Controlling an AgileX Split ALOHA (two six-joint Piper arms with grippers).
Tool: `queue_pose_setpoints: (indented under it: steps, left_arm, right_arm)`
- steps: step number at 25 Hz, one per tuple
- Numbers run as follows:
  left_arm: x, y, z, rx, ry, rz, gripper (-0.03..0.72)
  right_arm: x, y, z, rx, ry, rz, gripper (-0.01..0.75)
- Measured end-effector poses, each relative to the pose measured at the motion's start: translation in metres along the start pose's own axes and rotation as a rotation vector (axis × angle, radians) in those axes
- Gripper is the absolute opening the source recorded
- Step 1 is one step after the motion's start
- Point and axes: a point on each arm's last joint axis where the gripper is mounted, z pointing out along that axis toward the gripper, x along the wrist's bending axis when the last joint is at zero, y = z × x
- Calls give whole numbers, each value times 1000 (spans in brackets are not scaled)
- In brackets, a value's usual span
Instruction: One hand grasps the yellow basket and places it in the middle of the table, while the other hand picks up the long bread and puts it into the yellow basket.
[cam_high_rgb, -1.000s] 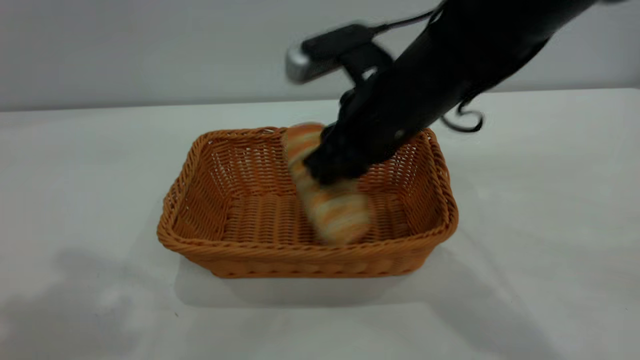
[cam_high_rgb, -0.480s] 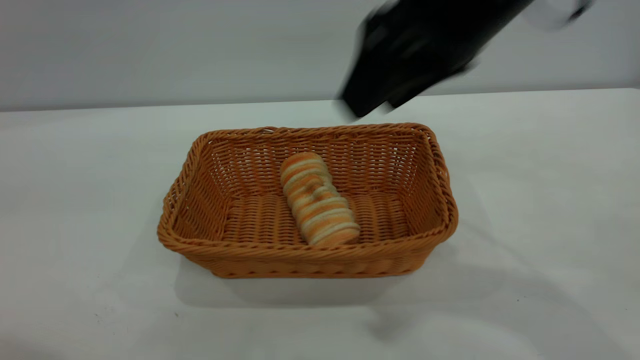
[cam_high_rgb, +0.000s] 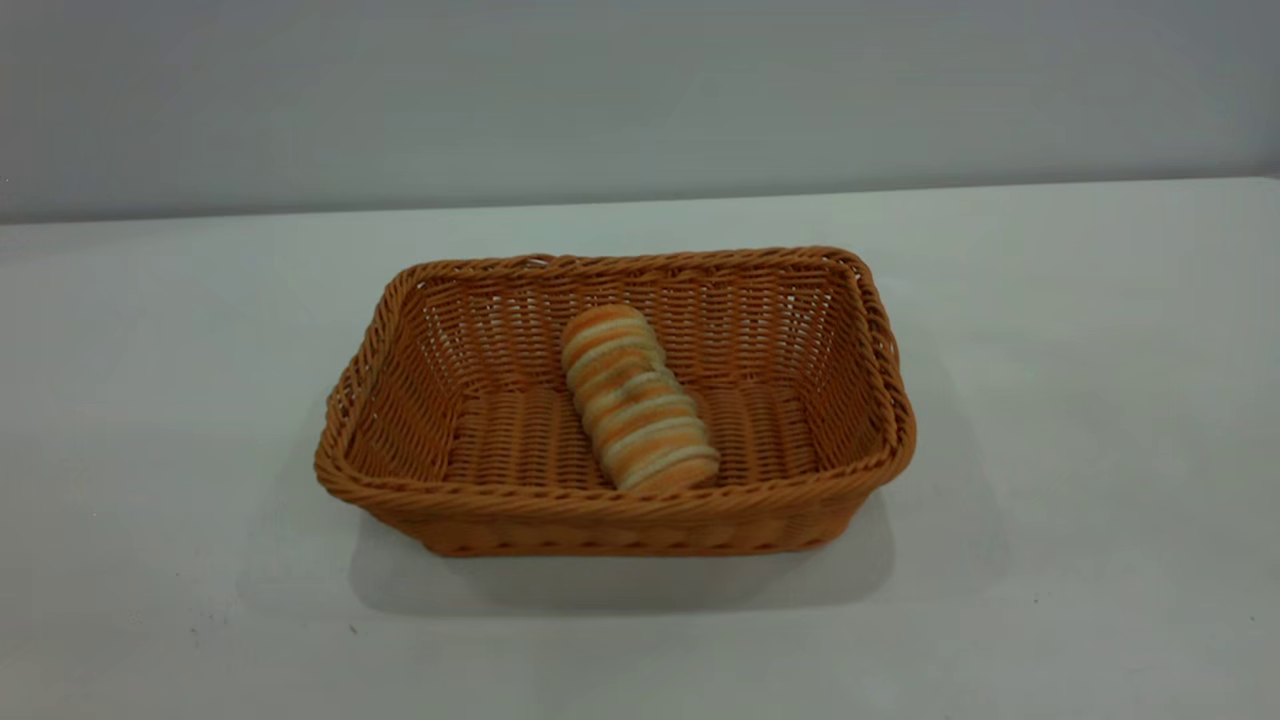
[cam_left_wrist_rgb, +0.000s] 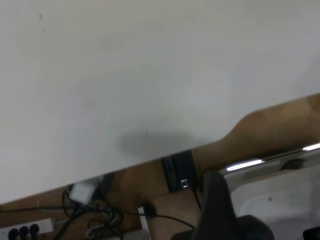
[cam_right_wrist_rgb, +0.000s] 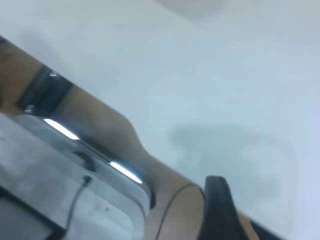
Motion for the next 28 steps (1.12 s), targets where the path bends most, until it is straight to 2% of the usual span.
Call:
queue_pose_setpoints:
  steps: [4,10,15,24,28]
  left_arm:
    - [-1,-18,17,2,-3,-4,563]
    - [-2,-22,20,-7,-12,-7,563]
    - [-2,-22,20,-8,-12,-7,563]
    - [-2,-22,19,-17,-12,-7,563]
    - [1,-29,13,-75,19,-82,563]
  right_arm:
    - [3,-53,-11,-74,-50,37,544]
    - [9,-92,-33,-220,-55,43,544]
    - [14,-103,-38,-300,-20,46,527]
    - [15,-103,-39,-306,-16,47,481]
    - [15,-109,-43,-368,-73,133,460]
